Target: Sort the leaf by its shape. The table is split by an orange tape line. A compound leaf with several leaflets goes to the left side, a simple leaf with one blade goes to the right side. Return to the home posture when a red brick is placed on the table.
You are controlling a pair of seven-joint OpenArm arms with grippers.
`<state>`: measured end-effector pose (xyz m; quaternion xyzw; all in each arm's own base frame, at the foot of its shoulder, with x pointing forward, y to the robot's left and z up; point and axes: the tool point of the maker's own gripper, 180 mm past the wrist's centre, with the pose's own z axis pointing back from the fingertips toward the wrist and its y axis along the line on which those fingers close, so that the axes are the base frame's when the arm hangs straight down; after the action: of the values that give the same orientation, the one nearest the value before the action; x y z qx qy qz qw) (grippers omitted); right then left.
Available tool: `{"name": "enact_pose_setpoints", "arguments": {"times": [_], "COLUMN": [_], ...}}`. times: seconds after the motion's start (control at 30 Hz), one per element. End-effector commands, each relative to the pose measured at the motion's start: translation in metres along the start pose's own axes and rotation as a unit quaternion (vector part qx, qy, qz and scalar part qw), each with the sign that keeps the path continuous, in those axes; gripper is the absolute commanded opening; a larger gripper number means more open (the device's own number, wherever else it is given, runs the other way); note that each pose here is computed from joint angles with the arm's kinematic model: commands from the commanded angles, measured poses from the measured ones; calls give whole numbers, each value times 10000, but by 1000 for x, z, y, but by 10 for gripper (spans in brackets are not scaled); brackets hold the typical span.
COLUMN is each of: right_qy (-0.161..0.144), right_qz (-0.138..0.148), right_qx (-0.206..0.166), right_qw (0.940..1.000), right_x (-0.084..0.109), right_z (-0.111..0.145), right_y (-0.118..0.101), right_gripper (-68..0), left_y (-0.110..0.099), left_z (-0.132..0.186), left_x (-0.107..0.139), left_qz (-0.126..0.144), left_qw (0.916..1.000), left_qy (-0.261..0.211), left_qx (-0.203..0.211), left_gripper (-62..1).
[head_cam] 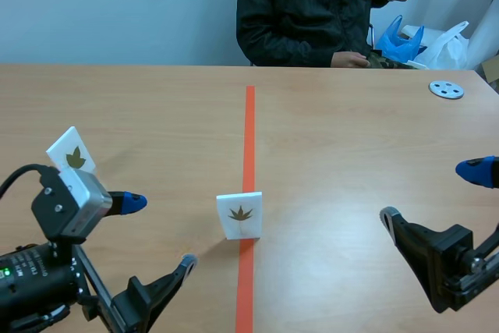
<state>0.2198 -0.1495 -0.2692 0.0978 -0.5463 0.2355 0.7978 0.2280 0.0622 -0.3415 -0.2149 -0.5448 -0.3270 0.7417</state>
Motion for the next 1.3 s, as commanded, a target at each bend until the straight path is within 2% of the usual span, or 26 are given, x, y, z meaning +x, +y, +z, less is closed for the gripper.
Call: {"name": "enact_pose_setpoints", "arguments": {"times": [0.0,0.1,0.2,0.47,0.57,0.7,0.9,1.07,1.27], "right_qy": [-141,-141,-140,-140,-136,-136,-162,-195,-207], "right_qz": [24,24,26,26,40,38,-42,-149,-142], "right_qx": [-16,-16,-16,-16,-17,-19,-79,-134,-135], "right_qw": [9999,9999,9999,9999,9999,9999,9998,9996,9996], "right_x": [8,8,8,8,8,8,8,7,8], "right_z": [-1,-1,-1,-1,-1,-1,-2,-2,-2], "right_y": [-3,-3,-3,-3,-3,-3,-3,-2,-2], "right_gripper": [4,4,4,4,4,4,4,4,4], "left_y": [-2,-4,-6,-6,-4,-4,-8,-9,-8], "left_z": [-9,-21,-34,-63,-72,-83,-96,-104,-104], "left_x": [13,7,4,8,8,6,5,5,4], "left_qz": [43,118,84,109,58,-167,-280,-293,-280], "left_qw": [9995,9993,9991,9971,9969,9966,9960,9958,9959], "left_qy": [-304,-334,-388,-704,-734,-727,-711,-715,-708], "left_qx": [-38,-93,-164,-273,-287,-364,-470,-495,-490], "left_gripper": [14,14,14,14,14,14,14,14,14]}}
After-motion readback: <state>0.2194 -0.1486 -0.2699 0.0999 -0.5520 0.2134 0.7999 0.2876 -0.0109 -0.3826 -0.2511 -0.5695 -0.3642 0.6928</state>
